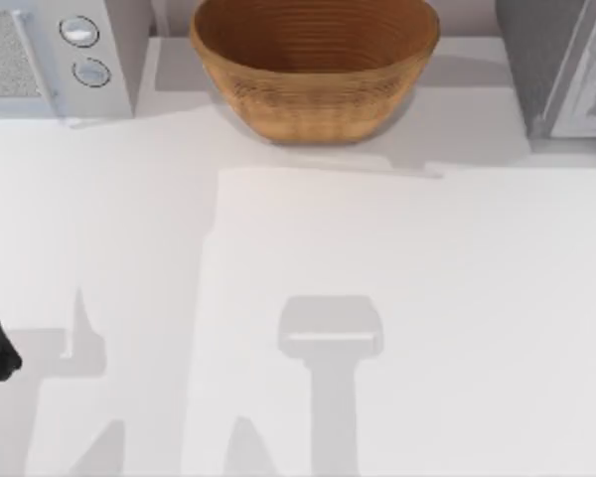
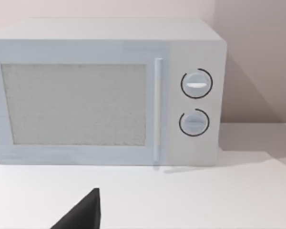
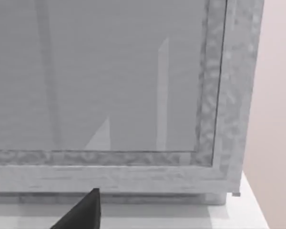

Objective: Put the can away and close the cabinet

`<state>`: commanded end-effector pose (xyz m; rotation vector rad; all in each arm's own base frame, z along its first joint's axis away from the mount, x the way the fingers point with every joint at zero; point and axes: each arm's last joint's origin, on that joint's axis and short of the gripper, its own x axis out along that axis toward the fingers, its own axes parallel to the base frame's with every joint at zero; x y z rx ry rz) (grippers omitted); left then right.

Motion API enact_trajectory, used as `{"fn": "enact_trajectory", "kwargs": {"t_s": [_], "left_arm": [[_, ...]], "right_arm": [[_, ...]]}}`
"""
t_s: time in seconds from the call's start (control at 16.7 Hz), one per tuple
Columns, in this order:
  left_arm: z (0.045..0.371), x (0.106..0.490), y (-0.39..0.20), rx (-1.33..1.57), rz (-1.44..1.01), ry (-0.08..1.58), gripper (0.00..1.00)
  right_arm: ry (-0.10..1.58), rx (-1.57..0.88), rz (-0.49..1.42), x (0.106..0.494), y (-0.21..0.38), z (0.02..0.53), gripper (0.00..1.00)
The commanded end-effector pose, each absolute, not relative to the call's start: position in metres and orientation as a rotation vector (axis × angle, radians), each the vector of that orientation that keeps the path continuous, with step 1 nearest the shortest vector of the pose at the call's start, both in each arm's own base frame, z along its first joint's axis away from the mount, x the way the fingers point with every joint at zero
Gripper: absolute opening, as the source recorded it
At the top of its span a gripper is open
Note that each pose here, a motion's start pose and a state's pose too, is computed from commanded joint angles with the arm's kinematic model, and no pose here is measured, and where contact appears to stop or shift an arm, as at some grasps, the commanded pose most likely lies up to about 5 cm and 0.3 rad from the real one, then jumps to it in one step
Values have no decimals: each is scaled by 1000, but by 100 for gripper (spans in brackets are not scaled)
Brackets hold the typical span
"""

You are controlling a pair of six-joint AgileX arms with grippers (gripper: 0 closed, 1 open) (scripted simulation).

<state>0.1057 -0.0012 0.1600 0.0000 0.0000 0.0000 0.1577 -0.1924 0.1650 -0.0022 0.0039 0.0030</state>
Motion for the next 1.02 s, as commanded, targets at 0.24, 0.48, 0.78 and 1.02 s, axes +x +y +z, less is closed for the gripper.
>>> {"fn": "enact_trajectory", "kwargs": {"t_s": [0.24, 0.48, 0.78, 1.02], "left_arm": [[160, 106, -1, 0, 0, 0, 100], [160, 106, -1, 0, 0, 0, 100], [160, 106, -1, 0, 0, 0, 100], [160, 106, -1, 0, 0, 0, 100]], "right_arm": [[5, -1, 4, 154, -201, 160, 100], [7, 3, 5, 154, -200, 159, 100], [2, -6, 4, 167, -227, 187, 100], [8, 2, 3, 182, -263, 246, 100]]}}
